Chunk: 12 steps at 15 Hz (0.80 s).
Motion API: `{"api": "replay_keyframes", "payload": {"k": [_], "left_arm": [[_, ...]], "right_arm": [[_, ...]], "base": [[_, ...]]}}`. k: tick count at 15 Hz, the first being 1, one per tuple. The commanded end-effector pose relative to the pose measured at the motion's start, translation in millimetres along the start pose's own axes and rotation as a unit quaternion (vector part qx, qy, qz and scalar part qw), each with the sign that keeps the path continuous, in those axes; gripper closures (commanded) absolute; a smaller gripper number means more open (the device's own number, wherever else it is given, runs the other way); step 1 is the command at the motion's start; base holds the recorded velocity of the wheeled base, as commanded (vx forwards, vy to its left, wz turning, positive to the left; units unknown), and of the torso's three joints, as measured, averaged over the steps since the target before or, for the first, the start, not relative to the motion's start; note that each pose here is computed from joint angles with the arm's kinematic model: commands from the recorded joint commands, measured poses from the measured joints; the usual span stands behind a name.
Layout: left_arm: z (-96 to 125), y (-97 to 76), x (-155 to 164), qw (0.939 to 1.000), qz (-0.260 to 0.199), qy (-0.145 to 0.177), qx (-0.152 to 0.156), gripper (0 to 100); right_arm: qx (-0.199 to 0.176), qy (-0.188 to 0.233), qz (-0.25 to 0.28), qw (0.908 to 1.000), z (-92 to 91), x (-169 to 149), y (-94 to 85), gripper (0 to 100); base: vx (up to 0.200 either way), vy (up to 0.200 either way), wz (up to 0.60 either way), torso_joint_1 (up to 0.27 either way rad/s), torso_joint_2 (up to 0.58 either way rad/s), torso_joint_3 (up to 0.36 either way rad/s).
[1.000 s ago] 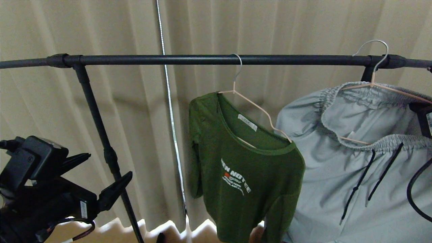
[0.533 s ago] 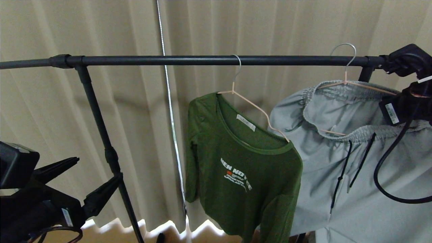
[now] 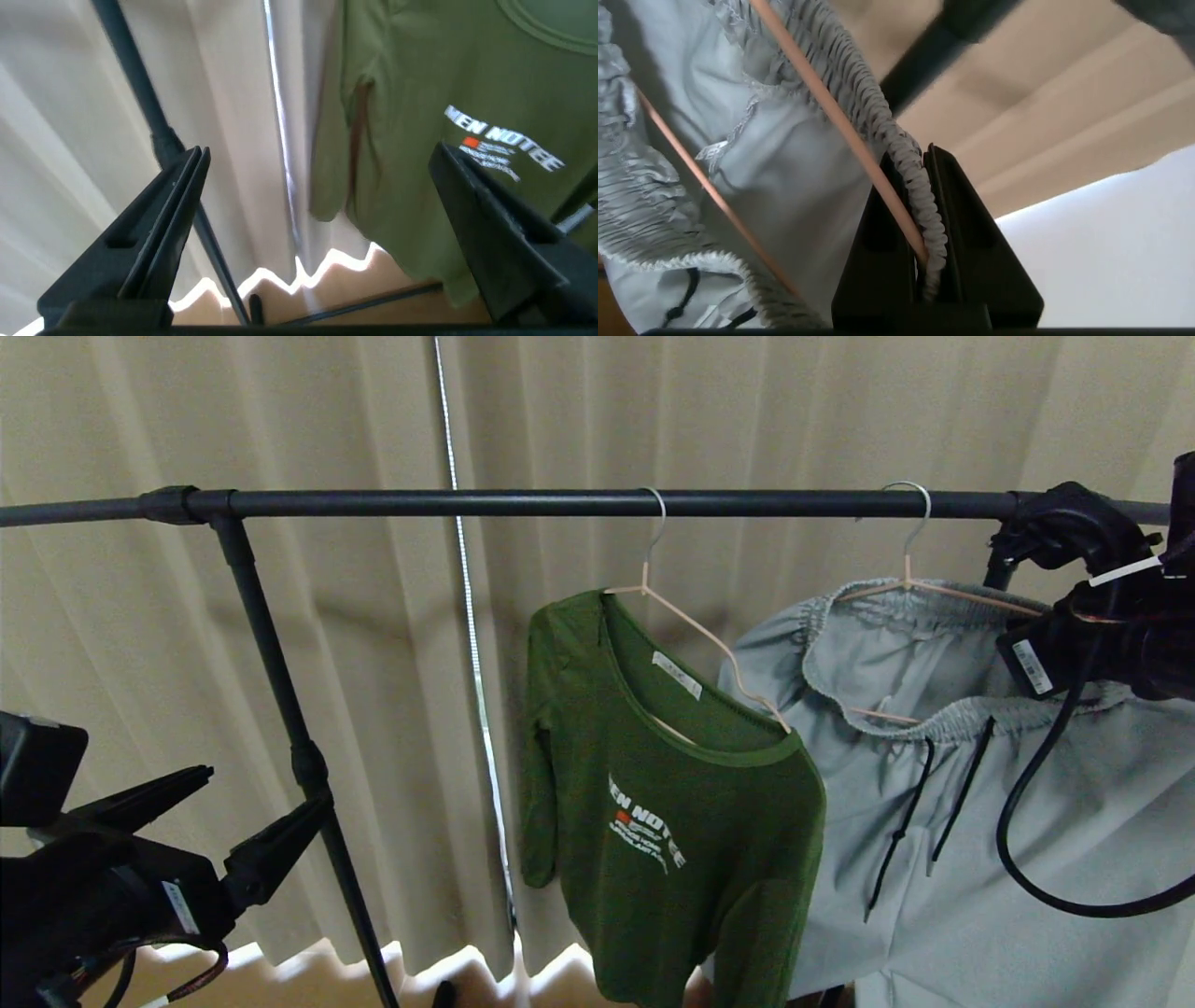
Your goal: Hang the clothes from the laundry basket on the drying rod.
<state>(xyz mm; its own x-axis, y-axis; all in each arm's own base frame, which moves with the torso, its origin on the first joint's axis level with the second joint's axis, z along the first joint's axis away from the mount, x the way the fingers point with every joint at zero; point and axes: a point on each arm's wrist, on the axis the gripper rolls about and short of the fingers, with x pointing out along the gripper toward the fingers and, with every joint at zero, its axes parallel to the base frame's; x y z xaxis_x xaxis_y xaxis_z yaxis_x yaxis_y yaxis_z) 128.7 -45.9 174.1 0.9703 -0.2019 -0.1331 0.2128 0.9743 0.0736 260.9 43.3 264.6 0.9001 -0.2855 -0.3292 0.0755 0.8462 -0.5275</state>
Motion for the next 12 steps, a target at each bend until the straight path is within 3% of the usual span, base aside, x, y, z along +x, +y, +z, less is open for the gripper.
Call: {"api": "replay_keyframes", "payload": {"k": [1, 7, 12], "left_arm": [[1, 1.6, -1, 1.0, 0.006, -0.004, -0.002, 0], [1, 2.6, -3, 0.9999, 0.009, -0.006, -0.002, 0], [2, 4.0, -3, 0.9999, 0.015, -0.008, -0.003, 0]], "right_arm": [[-0.001, 0.001, 0.005, 1.0, -3.2, -2, 1.7, 0], [0.048, -0.032, 0.045, 0.9973, -3.6, -20, -2.7, 0], [0.092, -0.09, 0.135, 0.9825, -13.4, -53, -13.0, 0]], "base": [[0.0, 0.0, 0.0, 0.0, 0.0, 0.0], [0.0, 0.0, 0.0, 0.0, 0.0, 0.0], [0.0, 0.0, 0.0, 0.0, 0.0, 0.0]]}}
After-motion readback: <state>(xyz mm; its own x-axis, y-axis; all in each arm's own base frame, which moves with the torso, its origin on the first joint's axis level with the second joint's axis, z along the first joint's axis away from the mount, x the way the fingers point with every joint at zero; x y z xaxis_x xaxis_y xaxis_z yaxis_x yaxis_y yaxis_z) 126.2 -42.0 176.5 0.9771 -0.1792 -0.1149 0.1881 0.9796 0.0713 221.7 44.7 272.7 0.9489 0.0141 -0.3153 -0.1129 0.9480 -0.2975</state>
